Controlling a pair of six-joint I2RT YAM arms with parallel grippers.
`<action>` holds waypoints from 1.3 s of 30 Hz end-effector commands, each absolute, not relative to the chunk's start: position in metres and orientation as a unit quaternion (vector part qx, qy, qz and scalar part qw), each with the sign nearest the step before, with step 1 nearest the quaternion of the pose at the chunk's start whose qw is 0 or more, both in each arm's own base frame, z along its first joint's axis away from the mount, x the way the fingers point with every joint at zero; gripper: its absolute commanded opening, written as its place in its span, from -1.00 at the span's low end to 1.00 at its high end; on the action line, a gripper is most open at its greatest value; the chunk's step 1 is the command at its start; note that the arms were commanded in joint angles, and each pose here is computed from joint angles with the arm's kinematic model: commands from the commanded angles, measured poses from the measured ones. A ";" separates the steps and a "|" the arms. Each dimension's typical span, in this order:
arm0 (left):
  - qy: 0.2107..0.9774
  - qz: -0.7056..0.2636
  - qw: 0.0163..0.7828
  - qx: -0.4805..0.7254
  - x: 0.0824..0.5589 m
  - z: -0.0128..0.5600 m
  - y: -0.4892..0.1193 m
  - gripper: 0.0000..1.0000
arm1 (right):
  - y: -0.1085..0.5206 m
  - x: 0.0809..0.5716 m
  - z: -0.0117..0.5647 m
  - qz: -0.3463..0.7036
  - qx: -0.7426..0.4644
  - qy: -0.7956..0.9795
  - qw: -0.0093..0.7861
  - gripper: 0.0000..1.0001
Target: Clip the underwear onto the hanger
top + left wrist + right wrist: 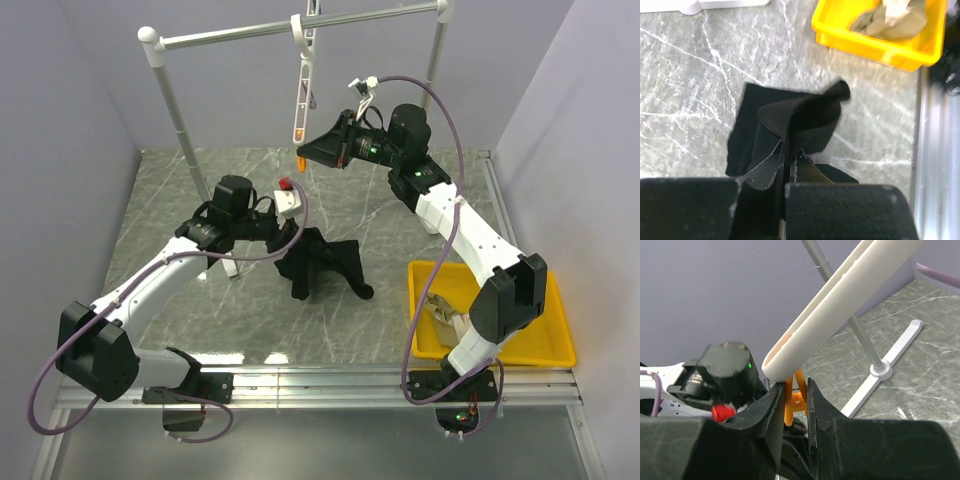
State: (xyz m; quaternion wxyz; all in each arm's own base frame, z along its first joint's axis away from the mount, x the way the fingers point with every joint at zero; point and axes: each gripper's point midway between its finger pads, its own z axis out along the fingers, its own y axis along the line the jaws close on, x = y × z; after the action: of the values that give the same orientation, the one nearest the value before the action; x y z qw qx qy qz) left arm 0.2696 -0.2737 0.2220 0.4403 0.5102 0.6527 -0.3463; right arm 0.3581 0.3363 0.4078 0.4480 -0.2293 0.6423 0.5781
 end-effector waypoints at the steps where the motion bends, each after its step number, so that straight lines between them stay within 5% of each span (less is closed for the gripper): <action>1: 0.625 -0.406 0.464 0.478 0.266 0.274 -0.276 -0.99 | 0.326 0.352 0.427 0.576 -0.237 0.621 0.476 -1.00; 14: 0.633 -0.451 0.462 0.427 0.281 0.316 -0.269 -0.99 | 0.330 0.345 0.416 0.584 -0.243 0.617 0.469 -1.00; 20: 0.720 -0.444 0.408 0.342 0.304 0.300 -0.267 -0.99 | 0.333 0.345 0.417 0.581 -0.244 0.616 0.471 -1.00; 27: 0.799 -0.335 0.349 0.357 0.288 0.255 -0.227 -0.99 | 0.330 0.347 0.422 0.568 -0.253 0.617 0.483 -1.00; 31: 0.836 -0.193 0.326 0.397 0.280 0.241 -0.174 -0.99 | 0.329 0.349 0.425 0.563 -0.255 0.618 0.486 -1.00; 39: 0.800 -0.108 0.313 0.501 0.224 0.286 -0.132 -0.99 | 0.332 0.353 0.426 0.570 -0.252 0.616 0.482 -1.00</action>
State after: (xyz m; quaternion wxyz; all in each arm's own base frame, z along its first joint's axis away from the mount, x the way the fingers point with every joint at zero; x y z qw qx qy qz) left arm 0.2587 -0.1569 0.2643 0.3223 0.4423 0.8224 -0.1555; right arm 0.3592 0.3351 0.4005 0.4662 -0.2453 0.6343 0.5658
